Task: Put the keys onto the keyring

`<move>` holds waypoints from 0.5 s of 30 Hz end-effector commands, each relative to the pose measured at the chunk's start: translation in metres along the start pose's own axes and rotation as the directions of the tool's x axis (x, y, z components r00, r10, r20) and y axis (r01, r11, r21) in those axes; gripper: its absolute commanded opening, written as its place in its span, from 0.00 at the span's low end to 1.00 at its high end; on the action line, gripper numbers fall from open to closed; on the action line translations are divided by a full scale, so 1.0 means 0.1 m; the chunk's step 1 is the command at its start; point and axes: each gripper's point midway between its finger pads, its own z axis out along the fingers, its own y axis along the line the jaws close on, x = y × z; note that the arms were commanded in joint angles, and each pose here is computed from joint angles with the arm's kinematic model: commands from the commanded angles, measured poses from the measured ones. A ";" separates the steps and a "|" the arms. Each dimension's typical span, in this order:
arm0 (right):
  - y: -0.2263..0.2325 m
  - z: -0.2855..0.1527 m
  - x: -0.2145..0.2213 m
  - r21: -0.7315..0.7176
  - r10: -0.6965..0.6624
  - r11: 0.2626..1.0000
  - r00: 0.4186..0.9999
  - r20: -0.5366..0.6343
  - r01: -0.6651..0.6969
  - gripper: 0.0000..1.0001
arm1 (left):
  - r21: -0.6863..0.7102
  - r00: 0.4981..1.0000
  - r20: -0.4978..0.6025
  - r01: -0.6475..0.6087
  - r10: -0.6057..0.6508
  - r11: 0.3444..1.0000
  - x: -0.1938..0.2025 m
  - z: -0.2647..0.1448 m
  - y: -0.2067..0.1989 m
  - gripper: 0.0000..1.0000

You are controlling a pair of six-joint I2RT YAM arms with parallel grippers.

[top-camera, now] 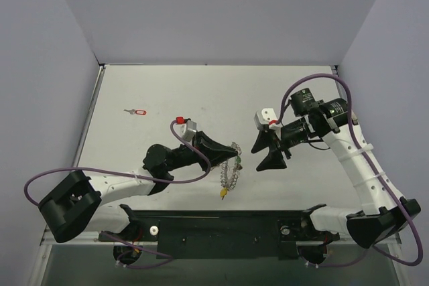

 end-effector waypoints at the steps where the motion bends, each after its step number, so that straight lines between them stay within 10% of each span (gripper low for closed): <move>1: 0.19 -0.02 0.07 -0.136 -0.151 0.980 0.988 -0.033 0.145 0.52 | 0.076 0.998 0.063 -0.022 0.018 0.997 -0.26 0.12 -0.17 0.00; 15: 0.09 0.12 -0.06 -0.202 -0.100 0.974 0.995 -0.001 0.098 0.39 | 0.092 0.998 0.059 -0.013 0.007 0.996 -0.20 0.15 -0.18 0.00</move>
